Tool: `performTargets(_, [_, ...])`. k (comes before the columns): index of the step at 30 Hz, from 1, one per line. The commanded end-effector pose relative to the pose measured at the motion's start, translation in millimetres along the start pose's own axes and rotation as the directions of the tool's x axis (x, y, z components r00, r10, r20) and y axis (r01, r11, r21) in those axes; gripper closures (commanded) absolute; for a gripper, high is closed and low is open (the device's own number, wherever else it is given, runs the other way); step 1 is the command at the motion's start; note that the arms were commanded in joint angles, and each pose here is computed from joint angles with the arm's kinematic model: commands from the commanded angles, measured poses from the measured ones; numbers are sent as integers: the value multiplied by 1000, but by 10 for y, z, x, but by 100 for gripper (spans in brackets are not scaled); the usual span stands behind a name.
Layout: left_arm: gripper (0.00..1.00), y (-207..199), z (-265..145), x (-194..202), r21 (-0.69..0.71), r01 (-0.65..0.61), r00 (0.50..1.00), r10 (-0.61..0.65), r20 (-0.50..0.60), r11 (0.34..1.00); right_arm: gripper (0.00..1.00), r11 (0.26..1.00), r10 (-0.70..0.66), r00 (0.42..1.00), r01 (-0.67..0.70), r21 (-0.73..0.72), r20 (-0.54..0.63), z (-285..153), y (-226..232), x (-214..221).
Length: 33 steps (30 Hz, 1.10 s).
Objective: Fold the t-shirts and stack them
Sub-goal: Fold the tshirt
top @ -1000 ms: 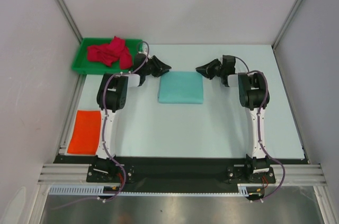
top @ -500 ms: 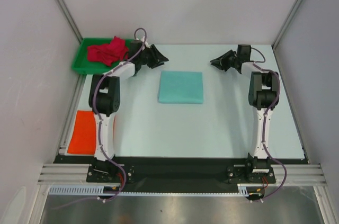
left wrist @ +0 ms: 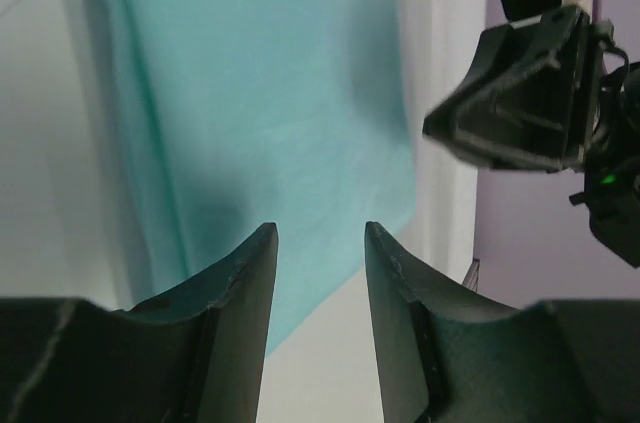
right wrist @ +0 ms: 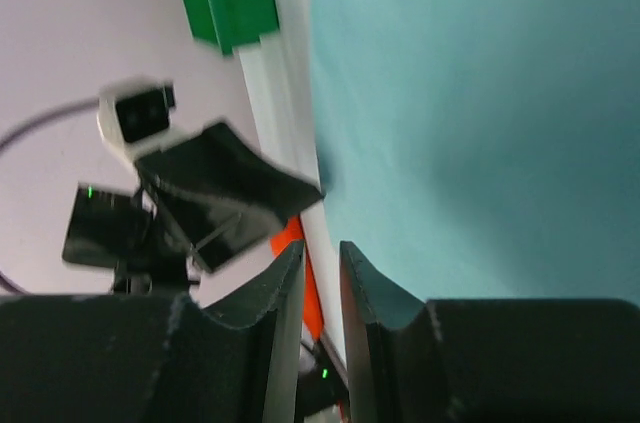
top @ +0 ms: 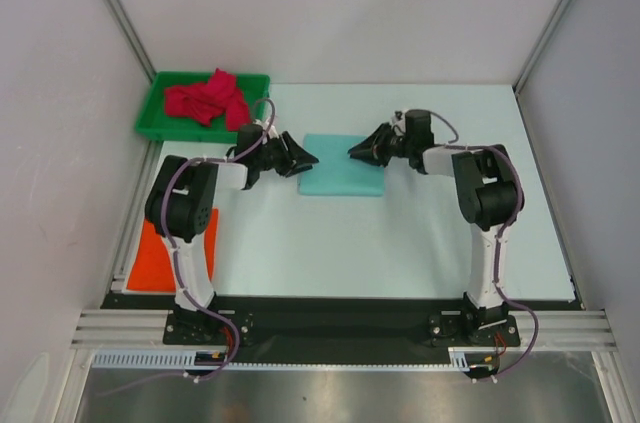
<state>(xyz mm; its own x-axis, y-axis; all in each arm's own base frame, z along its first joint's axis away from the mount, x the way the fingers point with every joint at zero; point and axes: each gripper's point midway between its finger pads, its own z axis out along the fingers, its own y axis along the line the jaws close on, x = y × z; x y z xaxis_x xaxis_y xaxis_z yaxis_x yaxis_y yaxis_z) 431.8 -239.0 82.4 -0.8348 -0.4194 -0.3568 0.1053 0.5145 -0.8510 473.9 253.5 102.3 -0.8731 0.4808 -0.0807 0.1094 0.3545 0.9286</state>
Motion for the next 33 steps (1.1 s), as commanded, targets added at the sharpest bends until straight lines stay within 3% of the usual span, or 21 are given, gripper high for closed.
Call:
performTargets(1, [55,-63,89,8,95,-47,999,49,-14,994,74,996,-23,997,16,-93,-72,54,-112,313])
performTargets(6, [57,309,139,159,-8,0,996,-1,-90,1000,75,999,4,994,-8,-38,-113,-131,-600,428])
performTargets(10, [56,285,-8,80,-90,-133,987,123,-106,987,75,1000,1,996,1,16,-86,-400,-702,280])
performTargets(15, [54,-176,-161,20,-36,-180,981,176,-80,983,75,994,-108,990,109,13,-87,-500,-262,197])
performTargets(21, [54,-425,-89,270,63,-111,991,115,-75,992,75,993,-120,982,116,-40,-147,-157,33,576])
performTargets(23, [54,-298,-19,388,64,-39,994,45,-99,997,75,994,-104,981,96,-58,-164,-60,9,689])
performTargets(28, [55,98,80,589,20,3,988,0,-152,1000,75,998,-11,983,0,-60,-181,29,-320,848])
performTargets(33, [56,376,-95,547,-54,15,989,-23,-145,998,75,1000,22,984,-24,-10,-177,-189,-687,810])
